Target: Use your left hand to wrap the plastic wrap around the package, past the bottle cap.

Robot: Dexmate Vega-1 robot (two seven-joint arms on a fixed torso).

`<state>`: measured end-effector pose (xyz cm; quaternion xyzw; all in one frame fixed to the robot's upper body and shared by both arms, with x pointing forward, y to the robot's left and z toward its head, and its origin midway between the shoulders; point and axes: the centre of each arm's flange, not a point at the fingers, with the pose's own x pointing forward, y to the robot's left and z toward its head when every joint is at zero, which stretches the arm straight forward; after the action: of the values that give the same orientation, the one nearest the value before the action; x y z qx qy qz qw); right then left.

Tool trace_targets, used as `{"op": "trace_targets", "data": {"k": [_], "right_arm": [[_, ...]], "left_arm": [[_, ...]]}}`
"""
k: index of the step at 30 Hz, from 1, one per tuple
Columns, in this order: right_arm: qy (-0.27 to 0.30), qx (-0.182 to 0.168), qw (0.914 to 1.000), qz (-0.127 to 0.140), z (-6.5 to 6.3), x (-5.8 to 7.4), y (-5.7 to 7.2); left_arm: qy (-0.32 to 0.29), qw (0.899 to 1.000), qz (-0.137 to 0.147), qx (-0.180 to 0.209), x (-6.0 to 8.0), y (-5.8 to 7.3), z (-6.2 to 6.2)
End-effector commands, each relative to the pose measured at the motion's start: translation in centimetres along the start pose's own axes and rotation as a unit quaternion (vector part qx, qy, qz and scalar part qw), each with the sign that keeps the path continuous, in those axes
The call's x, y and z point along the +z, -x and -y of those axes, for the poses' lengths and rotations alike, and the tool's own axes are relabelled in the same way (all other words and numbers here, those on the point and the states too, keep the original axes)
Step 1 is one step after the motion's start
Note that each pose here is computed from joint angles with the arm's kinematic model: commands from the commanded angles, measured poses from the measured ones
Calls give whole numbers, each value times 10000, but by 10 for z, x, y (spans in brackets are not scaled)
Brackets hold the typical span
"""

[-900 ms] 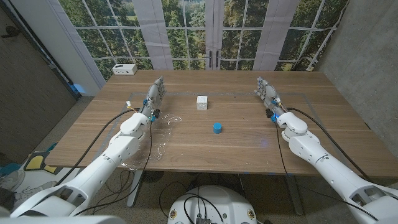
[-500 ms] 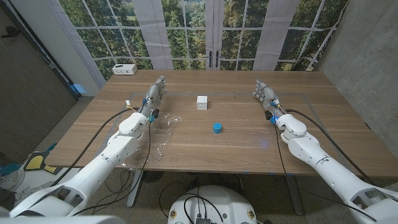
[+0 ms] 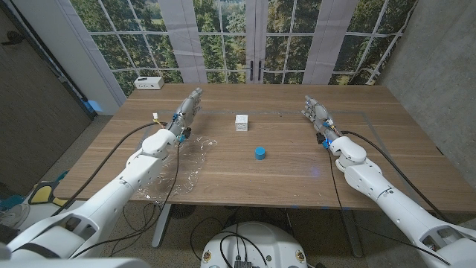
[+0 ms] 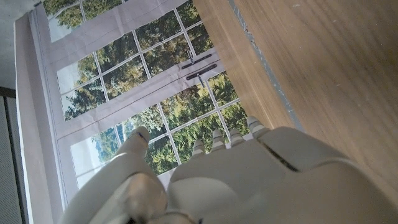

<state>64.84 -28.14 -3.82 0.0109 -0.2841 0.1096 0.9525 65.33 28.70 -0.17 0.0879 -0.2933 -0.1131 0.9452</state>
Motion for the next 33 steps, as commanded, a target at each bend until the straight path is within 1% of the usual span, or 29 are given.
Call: {"op": "trace_targets", "data": {"k": [1, 2, 4, 5, 6, 8, 10, 11, 13, 14, 17, 19, 21, 23, 25, 27, 28, 30, 33], "right_arm": [[-41, 6, 10000, -9, 3, -2, 0], [-56, -32, 10000, 10, 3, -3, 0], [-81, -13, 10000, -3, 5, -4, 0], [-80, -13, 10000, -2, 5, -4, 0], [-94, -25, 10000, 2, 6, -5, 0], [-115, -37, 9999, 21, 6, -6, 1], [-115, -40, 9999, 8, 7, -6, 1], [-142, -39, 9999, 21, 7, -7, 1], [-134, -43, 9999, 39, 7, -7, 2], [-142, -50, 9999, 42, 7, -7, 2], [-156, -21, 9999, 36, 7, -7, 4], [-154, -60, 9999, 49, 7, -7, 5], [-181, -27, 9998, 51, 8, -7, 6], [-158, -58, 9998, 55, 8, -7, 7], [-193, -75, 9998, 54, 8, -8, 8], [-198, -82, 9997, 90, 8, -8, 9], [-185, -82, 9998, 66, 8, -8, 9], [-202, -86, 9997, 84, 8, -9, 9], [-202, -64, 9998, 64, 9, -9, 10]], "left_arm": [[-771, 9960, 23, -444, 20, -20, 9], [-892, 9949, 4, -472, 23, -21, 10], [-1083, 9921, 63, -636, 30, -27, 13], [-1088, 9920, 62, -637, 30, -27, 13], [-1455, 9873, 52, -643, 36, -29, 16], [-1514, 9855, 71, -764, 39, -32, 18], [-1603, 9839, 61, -791, 41, -33, 19], [-1847, 9790, 91, -853, 45, -35, 22], [-1868, 9781, 69, -920, 47, -37, 24], [-1892, 9772, 102, -955, 48, -38, 25], [-2140, 9715, 128, -1014, 54, -40, 28], [-2267, 9670, 151, -1151, 57, -42, 30], [-2482, 9611, 159, -1201, 61, -42, 33], [-2494, 9589, 175, -1342, 62, -44, 35], [-2683, 9539, 117, -1337, 65, -44, 37], [-2798, 9489, 159, -1448, 68, -46, 39], [-2827, 9476, 108, -1485, 69, -47, 40], [-3035, 9397, 130, -1570, 73, -48, 43], [-3189, 9331, 124, -1656, 76, -51, 46]]}}
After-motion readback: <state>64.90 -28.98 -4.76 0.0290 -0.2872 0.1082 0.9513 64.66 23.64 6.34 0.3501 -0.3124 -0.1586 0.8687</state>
